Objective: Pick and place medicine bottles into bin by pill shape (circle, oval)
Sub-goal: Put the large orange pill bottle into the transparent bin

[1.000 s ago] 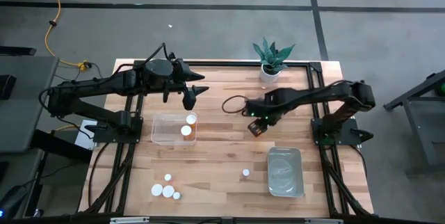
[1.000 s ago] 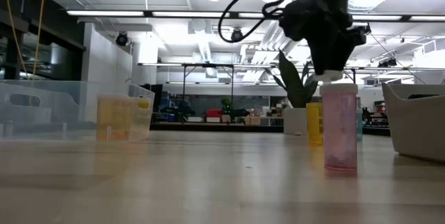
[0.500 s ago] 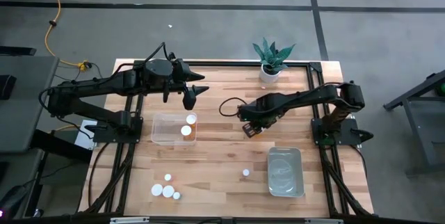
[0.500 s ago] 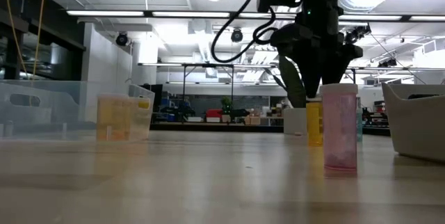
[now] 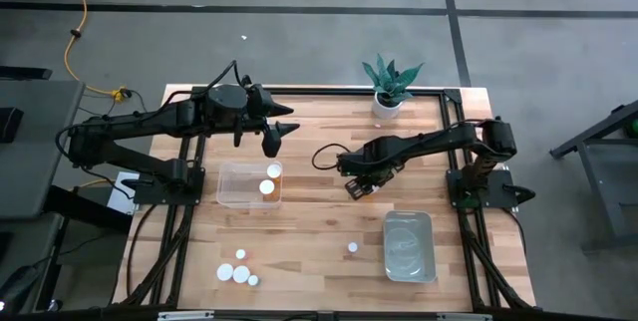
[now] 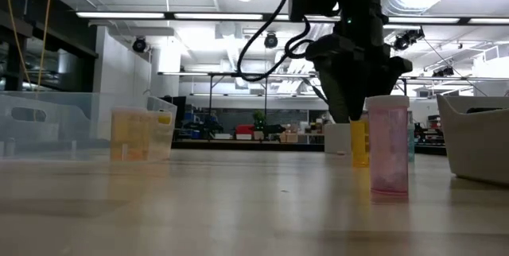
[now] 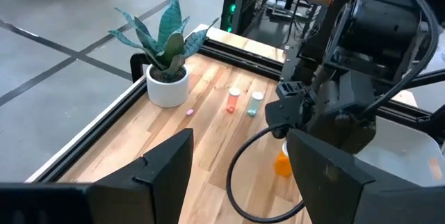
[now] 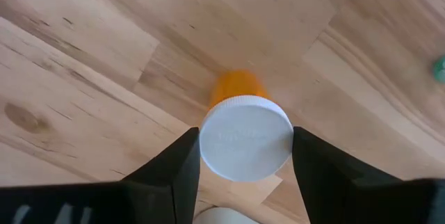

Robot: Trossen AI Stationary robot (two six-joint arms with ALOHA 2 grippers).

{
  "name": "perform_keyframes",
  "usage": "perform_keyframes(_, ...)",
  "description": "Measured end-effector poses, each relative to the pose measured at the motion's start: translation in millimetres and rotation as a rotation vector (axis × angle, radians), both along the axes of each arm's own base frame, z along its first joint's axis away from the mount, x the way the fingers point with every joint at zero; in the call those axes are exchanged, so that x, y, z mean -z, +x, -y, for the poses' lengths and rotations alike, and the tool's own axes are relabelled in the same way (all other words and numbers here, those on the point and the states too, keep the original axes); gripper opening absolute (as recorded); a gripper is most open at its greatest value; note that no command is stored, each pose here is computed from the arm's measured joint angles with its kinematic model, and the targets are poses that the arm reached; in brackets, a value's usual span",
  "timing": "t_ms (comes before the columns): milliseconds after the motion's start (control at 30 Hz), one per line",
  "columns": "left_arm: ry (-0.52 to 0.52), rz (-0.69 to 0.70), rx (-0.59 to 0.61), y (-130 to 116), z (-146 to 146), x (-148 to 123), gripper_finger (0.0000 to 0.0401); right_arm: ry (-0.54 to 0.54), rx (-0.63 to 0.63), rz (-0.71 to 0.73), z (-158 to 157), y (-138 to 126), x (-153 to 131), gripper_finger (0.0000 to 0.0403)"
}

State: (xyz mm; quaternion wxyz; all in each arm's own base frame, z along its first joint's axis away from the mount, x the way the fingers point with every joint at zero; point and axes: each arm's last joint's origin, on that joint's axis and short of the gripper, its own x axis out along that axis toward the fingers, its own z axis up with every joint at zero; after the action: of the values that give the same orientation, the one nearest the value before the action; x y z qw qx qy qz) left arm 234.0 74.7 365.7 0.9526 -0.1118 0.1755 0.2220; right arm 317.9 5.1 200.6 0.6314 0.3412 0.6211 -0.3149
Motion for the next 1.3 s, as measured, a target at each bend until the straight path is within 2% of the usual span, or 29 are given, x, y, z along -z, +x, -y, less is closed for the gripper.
perform_keyframes(300, 0.006, -0.003, 0.007, 0, 0, 0, 0.0220, -0.021, 0.009, 0.002, 1, 0, 0, 0.0175)
perform_keyframes(667, 0.007, -0.002, 0.010, 0, 0, 0, 0.0220, -0.007, -0.020, 0.035, 0, -2, -6, 0.0237)
perform_keyframes(933, 0.006, -0.002, 0.010, 0, 0, 0, 0.0220, -0.005, -0.044, 0.041, 0, -3, -8, 0.0247)
perform_keyframes(1300, 0.007, -0.002, 0.010, 0, 0, 0, 0.0220, -0.094, -0.143, 0.218, 2, -24, -57, 0.0245)
